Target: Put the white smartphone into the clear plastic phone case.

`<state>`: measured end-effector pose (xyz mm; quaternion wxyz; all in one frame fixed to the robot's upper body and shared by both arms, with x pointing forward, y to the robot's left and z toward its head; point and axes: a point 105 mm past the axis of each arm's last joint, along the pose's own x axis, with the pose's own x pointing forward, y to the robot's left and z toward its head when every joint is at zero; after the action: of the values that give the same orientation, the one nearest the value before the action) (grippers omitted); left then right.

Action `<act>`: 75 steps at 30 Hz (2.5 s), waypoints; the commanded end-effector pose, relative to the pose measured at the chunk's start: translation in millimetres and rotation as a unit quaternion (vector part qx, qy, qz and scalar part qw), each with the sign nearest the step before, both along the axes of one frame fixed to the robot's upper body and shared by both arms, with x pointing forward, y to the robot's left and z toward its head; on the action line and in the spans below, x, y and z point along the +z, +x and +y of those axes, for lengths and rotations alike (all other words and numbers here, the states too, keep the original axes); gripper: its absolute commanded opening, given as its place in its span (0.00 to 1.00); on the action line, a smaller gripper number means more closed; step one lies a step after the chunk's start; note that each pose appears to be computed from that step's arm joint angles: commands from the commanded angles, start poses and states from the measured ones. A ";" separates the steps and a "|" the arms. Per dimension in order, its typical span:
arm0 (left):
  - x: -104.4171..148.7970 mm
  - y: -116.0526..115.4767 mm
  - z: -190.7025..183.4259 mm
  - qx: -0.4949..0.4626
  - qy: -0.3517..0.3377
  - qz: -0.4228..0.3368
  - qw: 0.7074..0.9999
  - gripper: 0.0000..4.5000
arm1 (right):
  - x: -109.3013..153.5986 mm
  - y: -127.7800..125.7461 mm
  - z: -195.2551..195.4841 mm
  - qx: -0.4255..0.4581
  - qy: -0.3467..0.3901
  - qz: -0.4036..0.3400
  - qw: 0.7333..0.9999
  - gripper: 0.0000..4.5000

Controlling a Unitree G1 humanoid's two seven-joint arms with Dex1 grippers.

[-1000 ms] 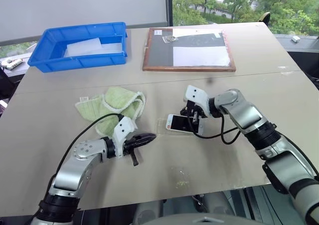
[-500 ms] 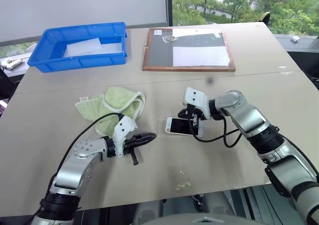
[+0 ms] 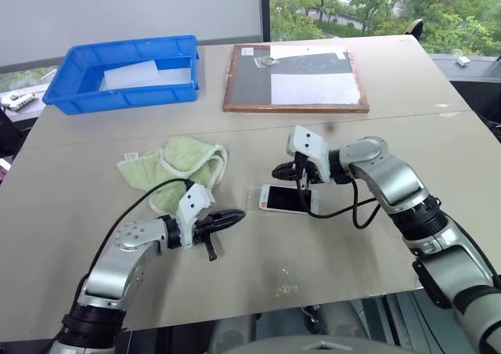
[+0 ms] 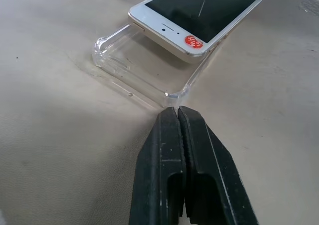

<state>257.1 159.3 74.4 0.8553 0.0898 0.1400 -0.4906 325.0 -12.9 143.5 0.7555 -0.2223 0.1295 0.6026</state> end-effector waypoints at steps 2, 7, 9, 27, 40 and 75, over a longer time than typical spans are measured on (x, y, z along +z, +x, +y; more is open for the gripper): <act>6.7 -0.8 0.1 -0.006 -0.004 -0.013 1.000 0.00 | -16.3 3.5 4.1 -0.021 -0.019 -0.001 1.000 0.00; 6.9 -0.7 0.5 -0.007 -0.004 -0.013 1.000 0.00 | -29.2 -1.9 3.0 0.000 -0.042 0.003 0.999 0.00; 6.9 -0.5 0.8 -0.006 -0.004 -0.013 1.000 0.00 | -30.2 -5.7 3.5 0.014 -0.044 0.004 0.999 0.00; 7.2 -2.1 2.0 -0.002 -0.004 -0.014 1.000 0.00 | 6.3 -31.4 3.4 0.065 0.030 0.043 0.997 0.00; 7.3 -3.0 3.3 -0.004 -0.001 -0.014 1.000 0.00 | -30.4 -57.7 -12.2 0.111 -0.074 0.090 0.987 0.00; 29.0 -9.0 20.3 -0.005 -0.028 -0.022 0.999 0.00 | -24.3 -14.2 1.8 0.028 -0.044 0.043 0.998 0.00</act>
<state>249.2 181.5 92.7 0.8592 0.0696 0.1254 -0.4912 308.8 -14.0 120.7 0.7222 -0.2082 0.1923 0.6310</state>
